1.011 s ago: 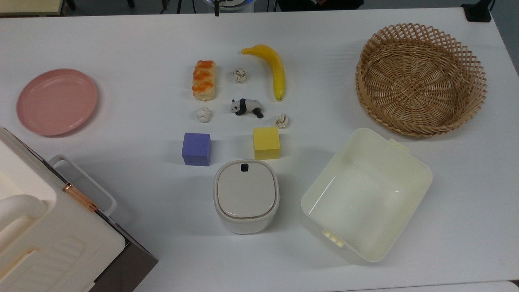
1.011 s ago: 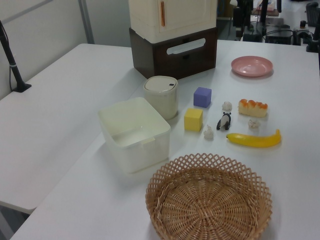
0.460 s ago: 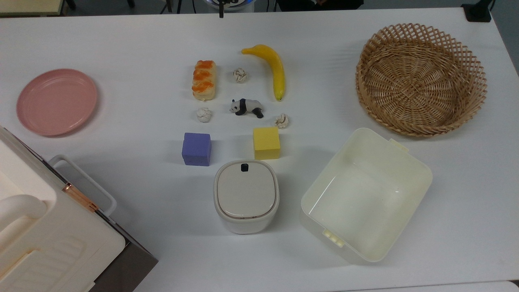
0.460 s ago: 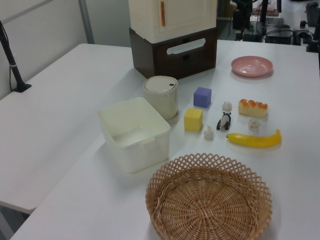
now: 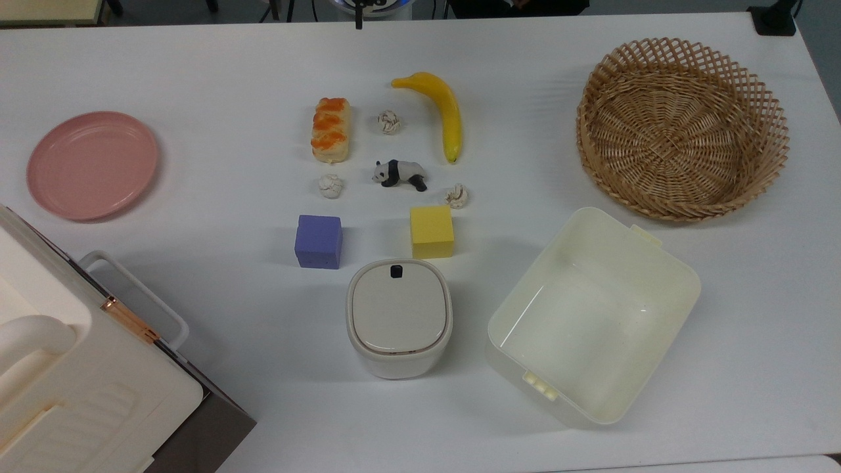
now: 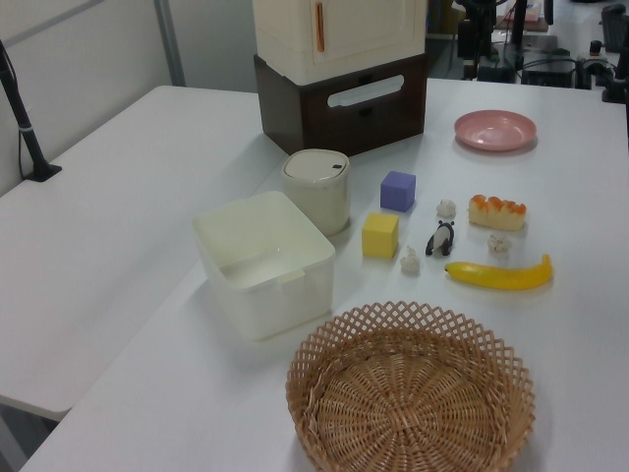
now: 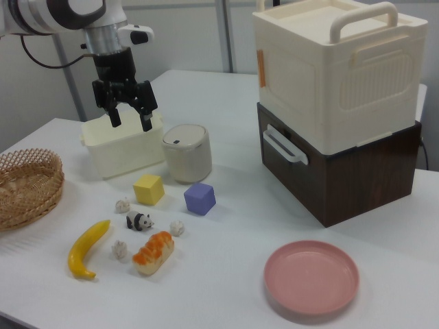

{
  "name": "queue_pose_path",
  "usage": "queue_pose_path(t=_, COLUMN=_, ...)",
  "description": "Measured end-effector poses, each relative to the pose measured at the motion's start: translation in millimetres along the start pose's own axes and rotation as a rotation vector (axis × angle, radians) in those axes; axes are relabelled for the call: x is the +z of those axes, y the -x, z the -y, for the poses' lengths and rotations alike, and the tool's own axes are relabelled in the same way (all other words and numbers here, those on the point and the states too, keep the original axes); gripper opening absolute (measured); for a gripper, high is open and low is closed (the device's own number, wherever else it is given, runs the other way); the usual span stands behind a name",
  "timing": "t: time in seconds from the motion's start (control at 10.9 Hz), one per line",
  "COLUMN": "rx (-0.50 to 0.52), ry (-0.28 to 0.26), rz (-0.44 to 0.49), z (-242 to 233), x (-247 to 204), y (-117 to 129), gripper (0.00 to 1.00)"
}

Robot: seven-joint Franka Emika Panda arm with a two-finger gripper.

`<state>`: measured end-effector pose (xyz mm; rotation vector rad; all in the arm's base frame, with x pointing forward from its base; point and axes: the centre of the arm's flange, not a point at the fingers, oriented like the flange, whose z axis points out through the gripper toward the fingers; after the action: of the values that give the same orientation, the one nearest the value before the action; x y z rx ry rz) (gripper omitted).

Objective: Put the bread in the basket
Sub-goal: 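Lower the gripper onto the orange-topped bread roll and close it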

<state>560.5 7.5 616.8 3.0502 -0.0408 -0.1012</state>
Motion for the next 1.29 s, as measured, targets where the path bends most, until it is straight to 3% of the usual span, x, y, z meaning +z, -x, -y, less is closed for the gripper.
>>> queue_pose_path(t=0.46, rx=-0.006, ry=0.005, rz=0.085, z=2.8, x=53.1, y=-3.8, gripper=1.0)
queue_pose_path(t=1.01, rx=-0.013, ry=0.003, rz=0.181, z=6.0, x=199.2, y=-20.3, gripper=1.0)
queue_pose_path(t=1.29, rx=-0.021, ry=0.006, rz=0.26, z=10.2, x=244.4, y=-23.7, gripper=1.0)
